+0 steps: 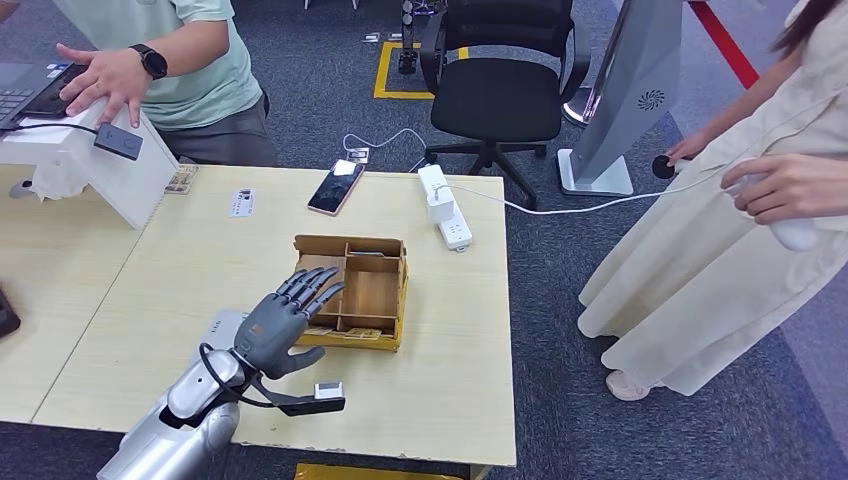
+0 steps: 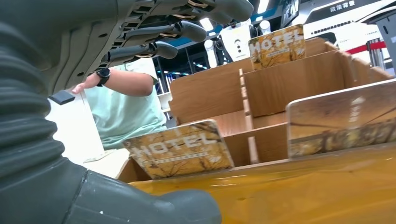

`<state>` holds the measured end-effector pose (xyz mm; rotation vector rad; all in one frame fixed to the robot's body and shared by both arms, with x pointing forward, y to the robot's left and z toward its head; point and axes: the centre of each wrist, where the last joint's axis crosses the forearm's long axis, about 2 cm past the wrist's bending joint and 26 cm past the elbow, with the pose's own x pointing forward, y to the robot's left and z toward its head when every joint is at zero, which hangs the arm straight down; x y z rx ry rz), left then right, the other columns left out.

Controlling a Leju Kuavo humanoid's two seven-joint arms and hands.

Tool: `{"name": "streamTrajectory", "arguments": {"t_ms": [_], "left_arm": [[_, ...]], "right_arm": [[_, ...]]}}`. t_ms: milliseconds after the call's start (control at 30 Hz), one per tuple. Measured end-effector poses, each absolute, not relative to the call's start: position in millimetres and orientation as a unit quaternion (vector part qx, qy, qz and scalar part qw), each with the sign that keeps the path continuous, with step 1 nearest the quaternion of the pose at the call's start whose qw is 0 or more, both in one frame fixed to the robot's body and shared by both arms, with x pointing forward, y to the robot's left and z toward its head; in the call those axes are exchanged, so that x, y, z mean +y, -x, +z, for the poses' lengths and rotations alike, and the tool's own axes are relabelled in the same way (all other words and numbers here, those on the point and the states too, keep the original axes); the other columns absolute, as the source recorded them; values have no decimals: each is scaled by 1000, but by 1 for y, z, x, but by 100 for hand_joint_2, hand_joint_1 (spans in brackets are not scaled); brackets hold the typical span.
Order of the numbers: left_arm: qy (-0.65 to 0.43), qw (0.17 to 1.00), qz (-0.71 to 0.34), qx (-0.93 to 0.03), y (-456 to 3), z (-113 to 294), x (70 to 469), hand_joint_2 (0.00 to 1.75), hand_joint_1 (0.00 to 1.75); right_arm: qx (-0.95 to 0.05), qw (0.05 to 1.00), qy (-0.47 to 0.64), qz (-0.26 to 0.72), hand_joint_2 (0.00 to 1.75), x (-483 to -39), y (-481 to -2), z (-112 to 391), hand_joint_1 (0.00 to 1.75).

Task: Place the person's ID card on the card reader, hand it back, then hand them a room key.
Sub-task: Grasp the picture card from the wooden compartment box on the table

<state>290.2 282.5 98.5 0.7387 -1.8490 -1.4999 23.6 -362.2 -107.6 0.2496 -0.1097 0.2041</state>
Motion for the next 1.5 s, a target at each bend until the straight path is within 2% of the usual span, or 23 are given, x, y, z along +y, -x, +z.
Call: {"name": "streamTrajectory", "arguments": {"t_ms": [267, 433, 600, 733, 833, 1000, 1267, 1500], "left_arm": [[-283, 324, -577, -694, -287, 95, 292, 175, 0], [-276, 330, -579, -693, -285, 93, 295, 175, 30], [-266, 331, -582, -694, -284, 92, 296, 175, 30], [-266, 332, -583, -692, -284, 92, 298, 175, 172], [-262, 334, -584, -692, -284, 92, 299, 175, 170], [-255, 333, -585, -694, -283, 91, 300, 175, 138], [-256, 327, -587, -695, -283, 89, 298, 175, 161], [-256, 318, -584, -701, -287, 90, 292, 175, 172]], "right_arm": [[-55, 986, -124, 100, 0, -362, -24, -108, 0], [-55, 986, -124, 100, 0, -362, -24, -108, 0], [-55, 986, -124, 100, 0, -362, -24, -108, 0], [-55, 986, -124, 100, 0, -362, -24, -108, 0], [-55, 986, -124, 101, 0, -362, -24, -108, 0], [-55, 986, -124, 101, 0, -362, -24, -108, 0], [-55, 986, -124, 102, 0, -362, -24, -108, 0], [-54, 985, -125, 102, 0, -362, -24, -108, 0]]}}
